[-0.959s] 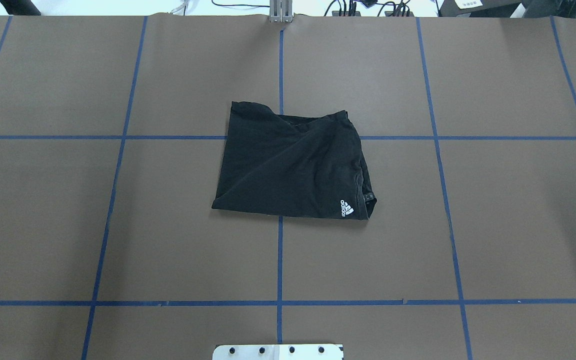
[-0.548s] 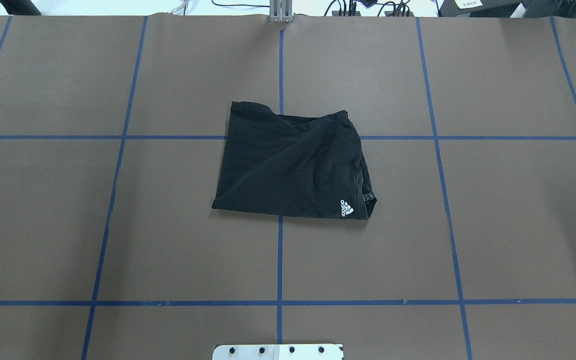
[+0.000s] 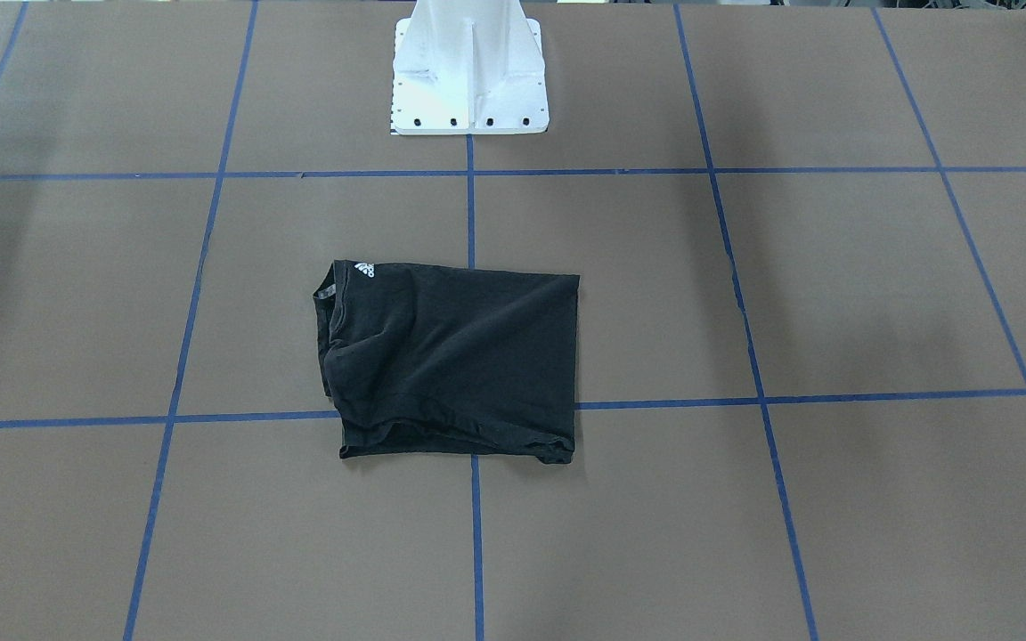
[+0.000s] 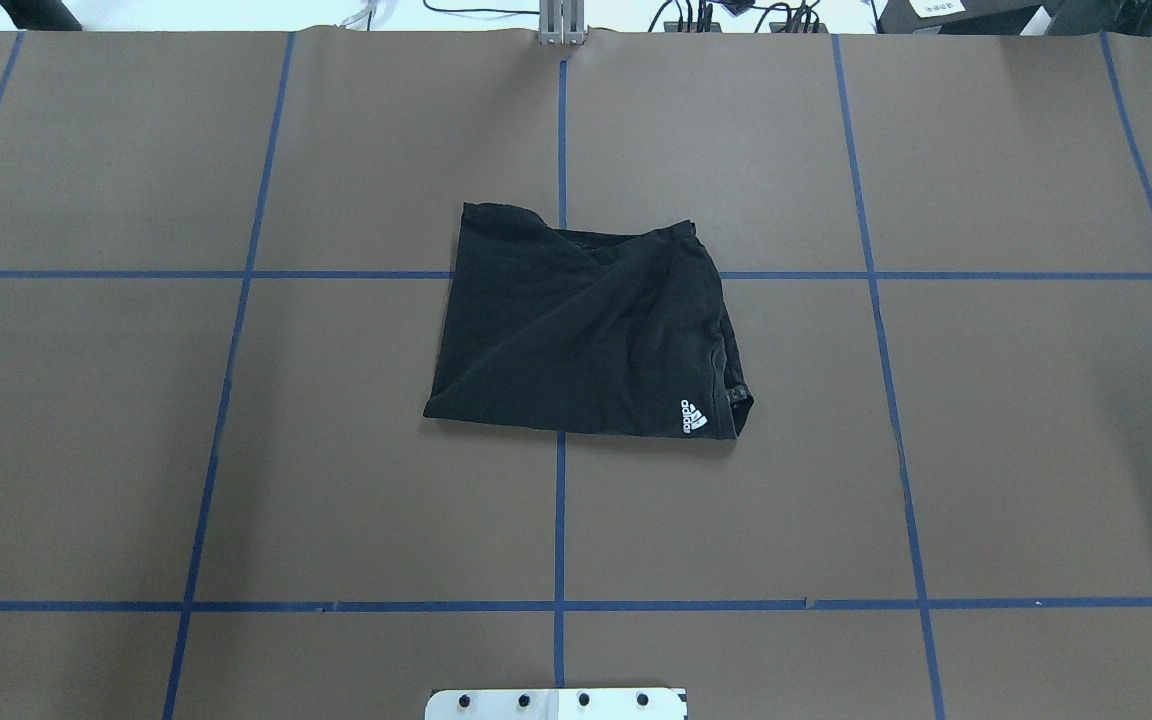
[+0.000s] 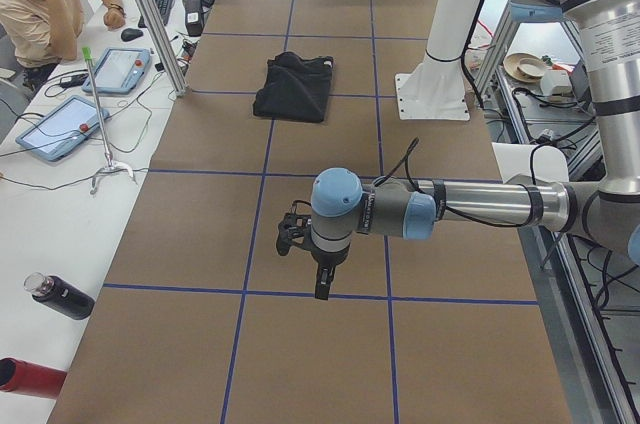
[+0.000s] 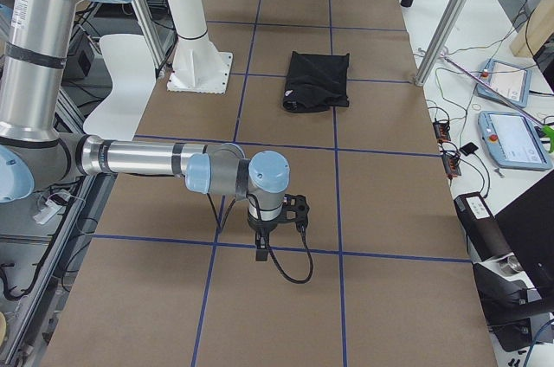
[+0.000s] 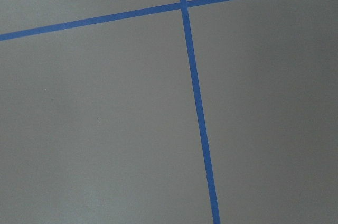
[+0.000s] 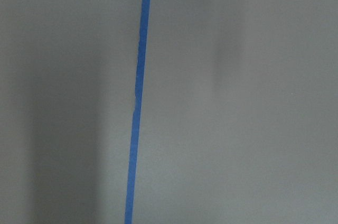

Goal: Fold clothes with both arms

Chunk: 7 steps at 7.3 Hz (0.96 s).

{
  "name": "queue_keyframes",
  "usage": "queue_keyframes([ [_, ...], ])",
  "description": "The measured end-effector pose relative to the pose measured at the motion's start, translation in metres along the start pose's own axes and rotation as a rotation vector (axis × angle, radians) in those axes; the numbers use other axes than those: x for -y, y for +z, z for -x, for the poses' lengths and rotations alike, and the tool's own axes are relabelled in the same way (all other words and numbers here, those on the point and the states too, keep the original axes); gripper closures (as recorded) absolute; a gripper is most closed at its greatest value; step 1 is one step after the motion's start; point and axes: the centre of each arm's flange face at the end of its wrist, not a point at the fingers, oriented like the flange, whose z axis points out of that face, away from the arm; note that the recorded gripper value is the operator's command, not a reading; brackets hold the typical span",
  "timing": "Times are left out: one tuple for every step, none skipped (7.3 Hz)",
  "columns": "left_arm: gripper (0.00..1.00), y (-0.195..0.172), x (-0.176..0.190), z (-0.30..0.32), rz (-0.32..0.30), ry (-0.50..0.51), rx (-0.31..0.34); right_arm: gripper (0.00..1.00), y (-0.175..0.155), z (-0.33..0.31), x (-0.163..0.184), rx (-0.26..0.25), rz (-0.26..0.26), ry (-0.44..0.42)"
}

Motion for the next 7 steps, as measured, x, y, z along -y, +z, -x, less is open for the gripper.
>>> queue_keyframes([
  [0.00, 0.0000, 0.0000, 0.0000, 0.000, 0.000, 0.000, 0.00, -0.0010, 0.0009, 0.0005, 0.001, -0.002, -0.002],
  [0.00, -0.0002, 0.0001, -0.0002, 0.000, 0.001, 0.000, 0.00, -0.0022, 0.0019, 0.0012, 0.002, -0.005, -0.004],
  [0.00, -0.0004, 0.0001, -0.0004, -0.001, 0.001, 0.000, 0.00, -0.0032, 0.0027, 0.0019, 0.002, -0.007, -0.006],
  [0.00, -0.0005, 0.0002, -0.0005, -0.001, 0.001, 0.000, 0.00, -0.0040, 0.0033, 0.0026, 0.002, -0.009, -0.007],
  [0.00, -0.0006, 0.0002, -0.0005, -0.001, 0.002, 0.000, 0.00, -0.0051, 0.0041, 0.0036, 0.003, -0.012, -0.009],
  [0.00, -0.0006, 0.0002, -0.0005, -0.001, 0.003, 0.000, 0.00, -0.0062, 0.0049, 0.0047, 0.003, -0.015, -0.011],
  [0.00, -0.0003, 0.0001, -0.0003, -0.001, 0.002, 0.000, 0.00, -0.0071, 0.0056, 0.0056, 0.003, -0.017, -0.013],
])
